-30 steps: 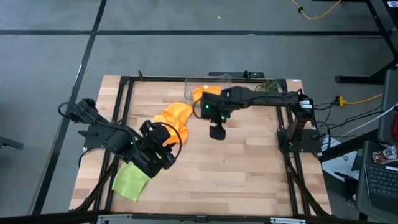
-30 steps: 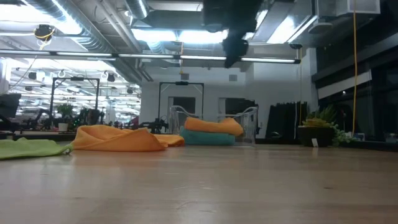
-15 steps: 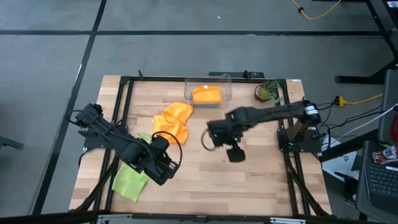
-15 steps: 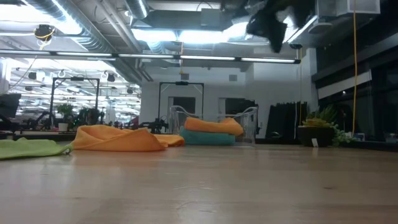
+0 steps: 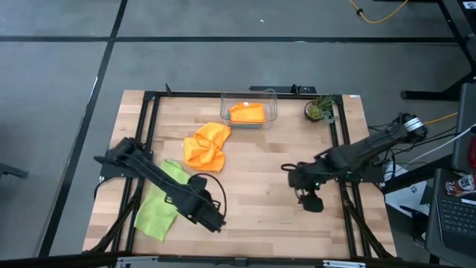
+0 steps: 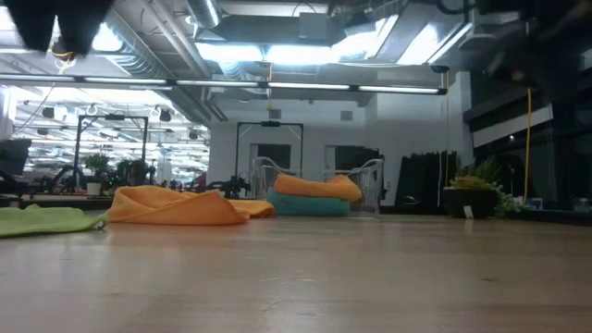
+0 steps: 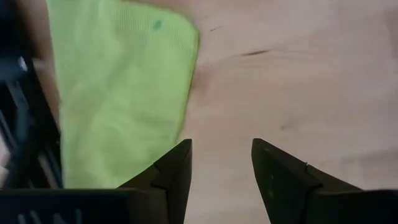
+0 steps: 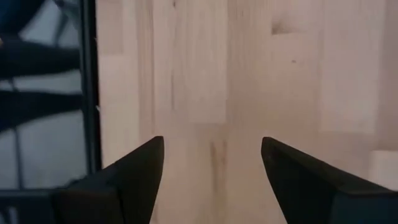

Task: Fold microfiber towels
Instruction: Fold the green microfiber cloth

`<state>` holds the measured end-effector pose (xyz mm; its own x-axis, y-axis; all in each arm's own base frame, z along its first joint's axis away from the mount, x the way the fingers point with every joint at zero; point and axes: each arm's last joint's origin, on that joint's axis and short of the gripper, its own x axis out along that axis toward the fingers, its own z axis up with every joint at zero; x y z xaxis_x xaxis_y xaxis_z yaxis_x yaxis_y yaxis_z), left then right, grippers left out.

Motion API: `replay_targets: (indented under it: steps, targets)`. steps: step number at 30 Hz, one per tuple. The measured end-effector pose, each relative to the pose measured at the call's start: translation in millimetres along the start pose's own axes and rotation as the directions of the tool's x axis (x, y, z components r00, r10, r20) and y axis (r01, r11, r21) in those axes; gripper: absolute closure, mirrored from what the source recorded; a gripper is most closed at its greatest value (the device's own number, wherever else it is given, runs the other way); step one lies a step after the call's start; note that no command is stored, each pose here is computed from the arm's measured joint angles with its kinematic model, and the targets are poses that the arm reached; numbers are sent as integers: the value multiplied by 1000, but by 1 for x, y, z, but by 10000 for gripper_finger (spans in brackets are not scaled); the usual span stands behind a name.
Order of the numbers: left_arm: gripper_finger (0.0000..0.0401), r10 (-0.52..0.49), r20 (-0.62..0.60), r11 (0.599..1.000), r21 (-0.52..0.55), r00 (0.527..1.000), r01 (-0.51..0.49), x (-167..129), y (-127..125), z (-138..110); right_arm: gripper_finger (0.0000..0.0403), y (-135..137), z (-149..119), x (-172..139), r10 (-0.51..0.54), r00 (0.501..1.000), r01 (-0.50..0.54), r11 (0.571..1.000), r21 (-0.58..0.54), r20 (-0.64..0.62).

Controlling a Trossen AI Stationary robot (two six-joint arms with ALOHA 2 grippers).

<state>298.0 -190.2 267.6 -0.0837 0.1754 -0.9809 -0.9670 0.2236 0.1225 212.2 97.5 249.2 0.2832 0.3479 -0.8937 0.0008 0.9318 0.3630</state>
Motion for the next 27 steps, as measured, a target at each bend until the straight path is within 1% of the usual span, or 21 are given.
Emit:
replay_targets:
  steps: [4, 8, 10, 13, 14, 16, 18, 20, 23, 25, 27]
  targets:
    - [242, 100, 22, 993, -58, 995, -99, 30, -9, -7, 131, -4, -18, 9, 64, 994, -72, 993, 96, 90]
    - [242, 154, 41, 987, -52, 987, -152, 50, -5, -8, 131, -7, -27, 17, 97, 987, -116, 980, 160, 125]
    - [242, 116, 22, 992, -54, 993, -114, 52, -1, -6, 131, -6, -29, 18, 98, 988, -119, 976, 180, 122]
    - [242, -18, -29, 998, -61, 999, 16, 43, 7, -4, 131, -5, -30, 18, 103, 987, -122, 978, 171, 120]
    - [242, -41, -36, 998, -59, 998, 39, 44, 11, -5, 131, -4, -30, 18, 106, 987, -125, 978, 165, 121]
    - [242, -55, -37, 997, -59, 998, 53, 43, 23, -6, 131, -2, -30, 18, 113, 986, -133, 979, 157, 126]
    - [242, -59, -45, 994, -99, 997, 54, 41, 39, -10, 131, -2, -30, 18, 117, 985, -135, 981, 139, 128]
    - [242, -56, -82, 990, -136, 995, 44, 42, 52, -16, 131, -1, -29, 18, 120, 984, -138, 981, 134, 132]
    - [242, -95, -173, 987, -143, 980, 70, 42, 56, -34, 131, -1, -29, 18, 119, 984, -137, 982, 133, 133]
    - [244, -121, -193, 988, -118, 974, 99, 43, 56, -45, 131, -1, -29, 18, 120, 984, -137, 982, 128, 134]
    - [247, -118, -196, 987, -128, 973, 94, 48, 55, -55, 131, -1, -29, 18, 120, 983, -135, 985, 108, 138]
